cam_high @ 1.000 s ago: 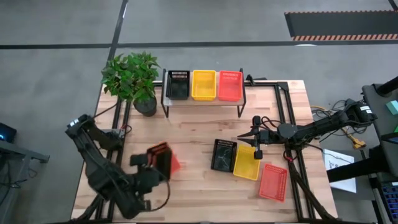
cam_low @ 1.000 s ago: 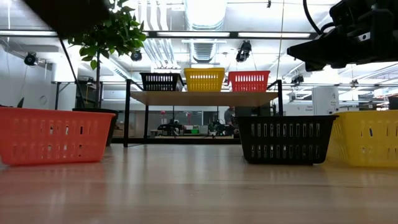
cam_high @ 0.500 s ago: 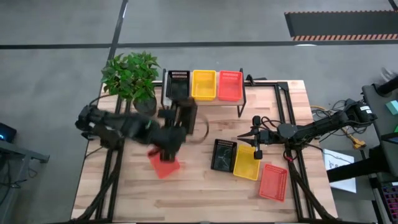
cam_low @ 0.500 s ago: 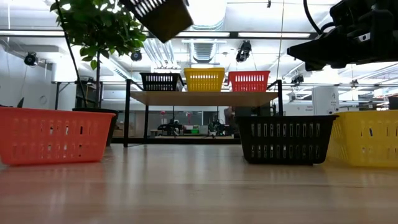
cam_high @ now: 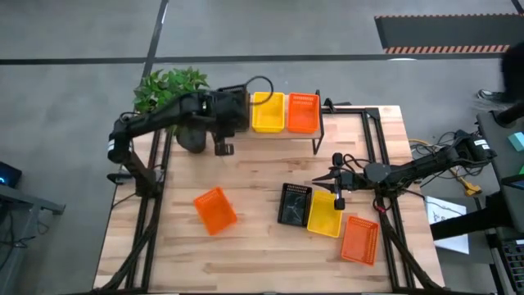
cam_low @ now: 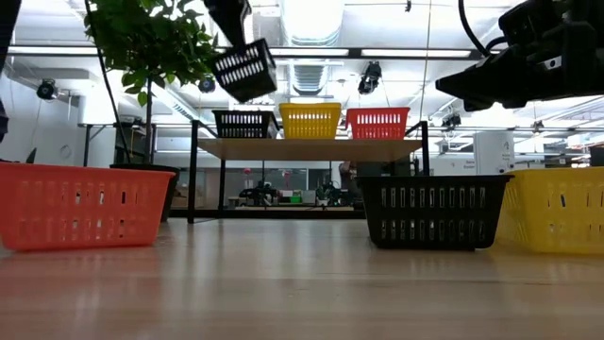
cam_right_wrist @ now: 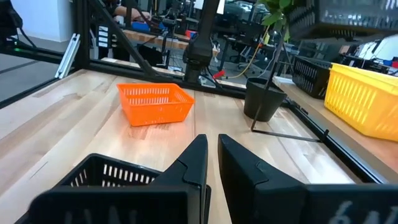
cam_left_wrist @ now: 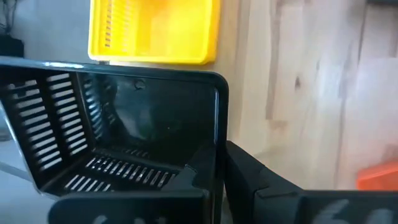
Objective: Stack baskets on shelf by color
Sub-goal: Stack the left black bin on top of the other black bin on the shelf
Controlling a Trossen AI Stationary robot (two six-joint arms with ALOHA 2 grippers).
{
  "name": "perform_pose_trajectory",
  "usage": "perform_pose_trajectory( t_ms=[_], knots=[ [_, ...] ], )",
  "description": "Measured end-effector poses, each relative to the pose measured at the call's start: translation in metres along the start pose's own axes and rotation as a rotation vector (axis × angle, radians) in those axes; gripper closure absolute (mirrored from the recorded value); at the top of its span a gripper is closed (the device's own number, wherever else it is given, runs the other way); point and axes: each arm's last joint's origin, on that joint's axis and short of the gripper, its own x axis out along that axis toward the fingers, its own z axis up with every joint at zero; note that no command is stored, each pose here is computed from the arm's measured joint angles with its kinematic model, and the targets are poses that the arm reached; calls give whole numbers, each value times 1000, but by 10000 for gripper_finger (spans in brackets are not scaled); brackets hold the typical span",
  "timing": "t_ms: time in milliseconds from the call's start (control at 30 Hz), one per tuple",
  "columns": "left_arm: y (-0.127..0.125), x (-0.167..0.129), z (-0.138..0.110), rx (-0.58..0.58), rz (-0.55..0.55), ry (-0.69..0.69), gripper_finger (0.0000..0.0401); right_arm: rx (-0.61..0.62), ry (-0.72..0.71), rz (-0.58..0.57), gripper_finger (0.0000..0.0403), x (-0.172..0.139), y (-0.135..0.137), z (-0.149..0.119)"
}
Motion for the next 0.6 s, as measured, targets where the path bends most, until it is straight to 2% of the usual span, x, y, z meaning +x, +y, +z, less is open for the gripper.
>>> perform_pose_trajectory(
  t_ms=[200, 600],
  knots=[
    [15, 17, 0, 29, -14, 42, 400, 0, 0, 0, 371, 0, 0, 0],
    [13, 52, 13, 48, -35, 124, 400, 0, 0, 0, 371, 0, 0, 0]
  ],
)
